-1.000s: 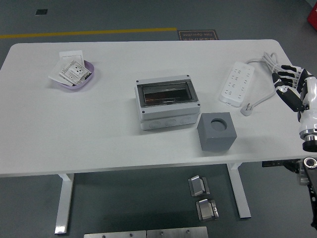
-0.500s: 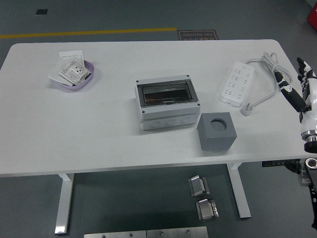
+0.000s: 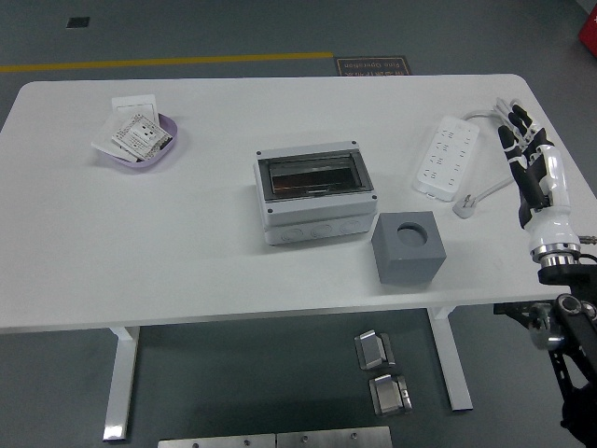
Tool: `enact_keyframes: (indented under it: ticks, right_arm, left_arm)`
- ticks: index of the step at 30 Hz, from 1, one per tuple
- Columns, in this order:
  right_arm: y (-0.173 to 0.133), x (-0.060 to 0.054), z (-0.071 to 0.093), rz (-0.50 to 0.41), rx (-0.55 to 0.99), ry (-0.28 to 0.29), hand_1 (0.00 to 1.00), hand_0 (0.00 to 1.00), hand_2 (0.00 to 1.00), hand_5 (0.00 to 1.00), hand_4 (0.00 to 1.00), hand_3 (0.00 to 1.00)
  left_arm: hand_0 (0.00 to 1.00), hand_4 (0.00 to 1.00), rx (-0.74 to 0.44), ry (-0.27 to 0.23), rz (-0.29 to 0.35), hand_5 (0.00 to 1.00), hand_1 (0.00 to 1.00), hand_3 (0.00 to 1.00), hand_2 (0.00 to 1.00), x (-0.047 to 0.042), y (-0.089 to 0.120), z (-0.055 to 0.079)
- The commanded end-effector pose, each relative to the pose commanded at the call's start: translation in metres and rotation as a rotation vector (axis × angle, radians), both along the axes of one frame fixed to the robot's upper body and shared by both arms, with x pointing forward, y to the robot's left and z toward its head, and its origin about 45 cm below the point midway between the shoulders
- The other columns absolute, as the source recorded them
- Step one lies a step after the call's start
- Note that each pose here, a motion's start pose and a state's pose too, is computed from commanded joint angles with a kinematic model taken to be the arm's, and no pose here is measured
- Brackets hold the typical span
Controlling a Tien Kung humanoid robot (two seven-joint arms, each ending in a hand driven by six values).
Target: Pick up the cylinder from the cube,place it in the box,flap close box
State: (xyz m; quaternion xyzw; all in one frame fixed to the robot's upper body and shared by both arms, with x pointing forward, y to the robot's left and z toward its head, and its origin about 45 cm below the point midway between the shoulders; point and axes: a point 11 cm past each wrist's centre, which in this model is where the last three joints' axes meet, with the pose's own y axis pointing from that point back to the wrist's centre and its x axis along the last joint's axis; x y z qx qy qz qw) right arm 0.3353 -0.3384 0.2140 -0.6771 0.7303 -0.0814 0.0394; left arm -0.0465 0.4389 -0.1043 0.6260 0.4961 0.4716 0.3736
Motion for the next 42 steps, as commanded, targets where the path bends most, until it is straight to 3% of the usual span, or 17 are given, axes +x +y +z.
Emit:
enact_keyframes:
  ticks: [3, 4, 9, 10, 15, 21, 26, 27, 28, 33, 34, 42]
  right_arm:
    - [0.008, 0.003, -0.002, 0.064, 0.047, 0.019, 0.797, 0.894, 0.863, 0.673, 0.967, 0.847]
    - [0.011, 0.004, -0.002, 0.089, 0.051, 0.029, 0.733, 0.807, 0.757, 0.643, 0.956, 0.758]
    - [0.017, 0.004, -0.005, 0.145, 0.031, 0.059, 0.733, 0.807, 0.757, 0.643, 0.956, 0.758]
    - [0.018, 0.004, -0.006, 0.151, 0.024, 0.064, 0.607, 0.722, 0.58, 0.624, 0.974, 0.617]
    - [0.02, 0.003, -0.011, 0.158, -0.028, 0.084, 0.607, 0.722, 0.58, 0.624, 0.974, 0.617]
    - [0.008, 0.003, -0.005, 0.041, -0.016, 0.001, 0.606, 0.72, 0.574, 0.614, 0.976, 0.609]
    - [0.009, 0.004, 0.0, 0.014, -0.046, -0.021, 0.596, 0.705, 0.584, 0.587, 0.971, 0.612]
    - [0.009, 0.004, 0.002, 0.013, -0.055, -0.024, 0.596, 0.705, 0.584, 0.587, 0.971, 0.612]
    - [0.009, 0.003, 0.004, 0.011, -0.066, -0.029, 0.544, 0.657, 0.553, 0.504, 0.964, 0.557]
    - [0.001, -0.001, 0.012, -0.01, -0.093, -0.044, 0.544, 0.657, 0.553, 0.504, 0.964, 0.557]
    - [-0.001, -0.002, 0.013, -0.017, -0.096, -0.045, 0.563, 0.661, 0.591, 0.537, 0.966, 0.612]
    - [-0.014, -0.003, 0.022, -0.061, -0.107, -0.066, 0.561, 0.666, 0.596, 0.535, 0.964, 0.623]
  left_arm:
    - [0.894, 0.958, -0.002, 0.003, -0.003, 0.628, 0.834, 0.896, 0.811, -0.0001, -0.001, 0.0]
    - [0.874, 0.945, -0.003, 0.003, -0.005, 0.611, 0.82, 0.884, 0.797, 0.0001, -0.001, 0.0]
    - [0.874, 0.945, -0.005, 0.0, -0.01, 0.611, 0.82, 0.884, 0.797, 0.0016, -0.002, -0.001]
    - [0.846, 0.932, -0.006, -0.001, -0.011, 0.601, 0.807, 0.875, 0.786, 0.002, -0.002, -0.001]
    - [0.846, 0.932, -0.009, -0.004, -0.017, 0.601, 0.807, 0.875, 0.786, 0.0037, -0.003, -0.001]
    - [0.822, 0.917, -0.008, -0.001, -0.023, 0.589, 0.799, 0.871, 0.779, 0.0029, -0.004, -0.002]
    - [0.801, 0.912, -0.008, 0.007, -0.028, 0.583, 0.791, 0.868, 0.77, 0.0009, -0.004, -0.002]
    - [0.801, 0.912, -0.008, 0.006, -0.029, 0.583, 0.791, 0.868, 0.77, 0.0013, -0.004, -0.002]
    - [0.784, 0.904, -0.007, 0.005, -0.031, 0.576, 0.783, 0.863, 0.764, 0.0022, -0.003, -0.001]
    - [0.784, 0.904, 0.004, -0.008, -0.039, 0.576, 0.783, 0.863, 0.764, 0.0094, 0.003, 0.001]
    - [0.777, 0.899, 0.006, -0.009, -0.041, 0.572, 0.781, 0.862, 0.757, 0.0106, 0.005, 0.001]
    - [0.773, 0.897, 0.011, -0.008, -0.046, 0.569, 0.78, 0.861, 0.756, 0.0135, 0.006, 0.002]
